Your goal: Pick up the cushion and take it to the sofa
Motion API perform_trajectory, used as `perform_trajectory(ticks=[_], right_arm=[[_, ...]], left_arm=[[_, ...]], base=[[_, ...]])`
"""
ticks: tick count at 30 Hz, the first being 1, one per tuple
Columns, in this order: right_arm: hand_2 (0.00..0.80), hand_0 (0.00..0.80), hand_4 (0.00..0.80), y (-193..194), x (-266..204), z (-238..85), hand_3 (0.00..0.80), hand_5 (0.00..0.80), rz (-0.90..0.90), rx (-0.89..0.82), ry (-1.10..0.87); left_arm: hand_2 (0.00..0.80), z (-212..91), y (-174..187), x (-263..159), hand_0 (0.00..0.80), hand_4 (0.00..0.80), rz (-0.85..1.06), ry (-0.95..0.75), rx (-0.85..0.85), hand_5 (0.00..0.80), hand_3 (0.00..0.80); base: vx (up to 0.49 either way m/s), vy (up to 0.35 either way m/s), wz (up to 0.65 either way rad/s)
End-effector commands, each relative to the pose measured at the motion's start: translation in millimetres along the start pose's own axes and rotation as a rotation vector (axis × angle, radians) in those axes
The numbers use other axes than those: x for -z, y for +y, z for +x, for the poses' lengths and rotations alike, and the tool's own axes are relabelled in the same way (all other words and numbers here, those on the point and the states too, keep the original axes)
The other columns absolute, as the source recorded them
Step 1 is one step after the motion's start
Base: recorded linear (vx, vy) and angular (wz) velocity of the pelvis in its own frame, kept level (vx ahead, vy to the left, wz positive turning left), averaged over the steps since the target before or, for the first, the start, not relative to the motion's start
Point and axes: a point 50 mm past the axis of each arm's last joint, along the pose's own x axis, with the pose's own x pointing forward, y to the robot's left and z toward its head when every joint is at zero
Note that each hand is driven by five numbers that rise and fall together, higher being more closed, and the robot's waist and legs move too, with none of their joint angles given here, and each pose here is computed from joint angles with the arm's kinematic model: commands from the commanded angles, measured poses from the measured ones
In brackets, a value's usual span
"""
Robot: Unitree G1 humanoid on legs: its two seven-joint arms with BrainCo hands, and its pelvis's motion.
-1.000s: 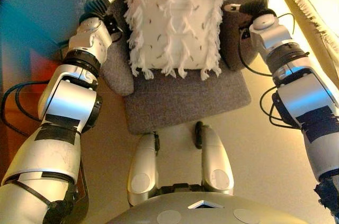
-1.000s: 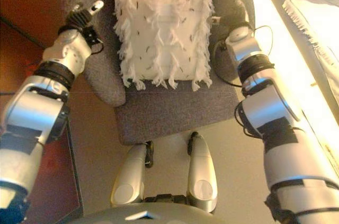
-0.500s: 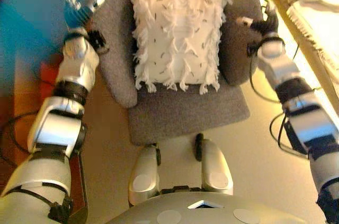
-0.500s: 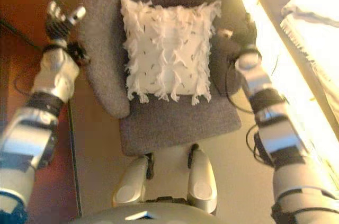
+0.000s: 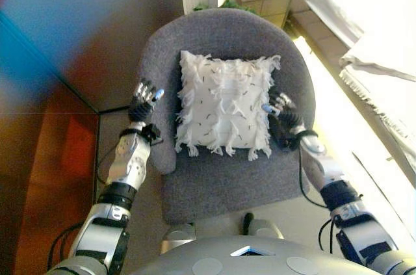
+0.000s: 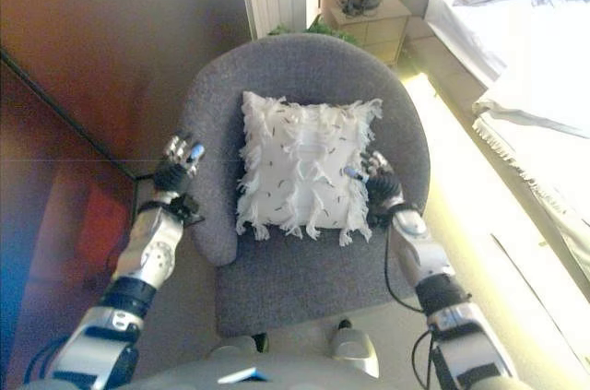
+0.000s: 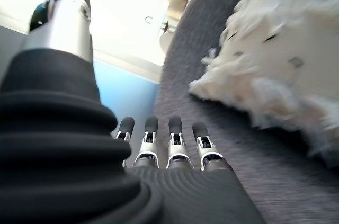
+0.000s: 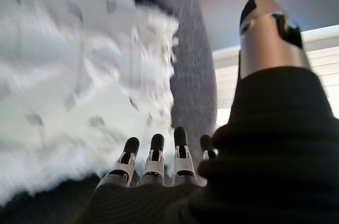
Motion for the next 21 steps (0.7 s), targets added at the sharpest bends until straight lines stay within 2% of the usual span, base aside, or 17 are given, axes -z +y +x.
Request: perform_trajectory(ticks=[1,7,10,16,21], right_arm=[[0.000,0.000,0.000,10.0,-6.8,-10.2,0.000,0.000,-0.027,-0.049,-0.125],[0.000,0.000,0.000,20.2,27.1,-33.4,0.000,0.000,0.033,-0.062,-0.055],[0.000,0.000,0.000,17.7,46.5,-48.2,0.000,0.000,0.064,-0.061,0.003],[0.000,0.000,0.000,23.4,47.5,-44.1,0.000,0.000,0.027,-0.116,0.021],[0.000,0.000,0.000,31.3,41.4,-39.2,0.000,0.000,0.023,-0.144,-0.003]], left_arm=[[0.000,-11.0,-4.0,-2.8,0.000,0.000,-0.044,-0.024,0.092,0.000,0.000],[0.000,-52.9,8.5,33.5,0.000,0.000,-0.060,0.107,0.096,0.000,0.000],[0.000,-71.7,10.2,44.2,0.000,0.000,0.006,0.145,0.105,0.000,0.000],[0.000,-65.7,4.6,43.2,0.000,0.000,0.080,0.151,0.127,0.000,0.000],[0.000,-60.8,-4.6,41.0,0.000,0.000,0.056,0.151,0.155,0.000,0.000]], base=[[-0.065,0.062,-0.12],[-0.066,0.049,-0.09],[-0.044,0.032,-0.10],[-0.057,0.011,0.00],[-0.028,-0.010,-0.01]])
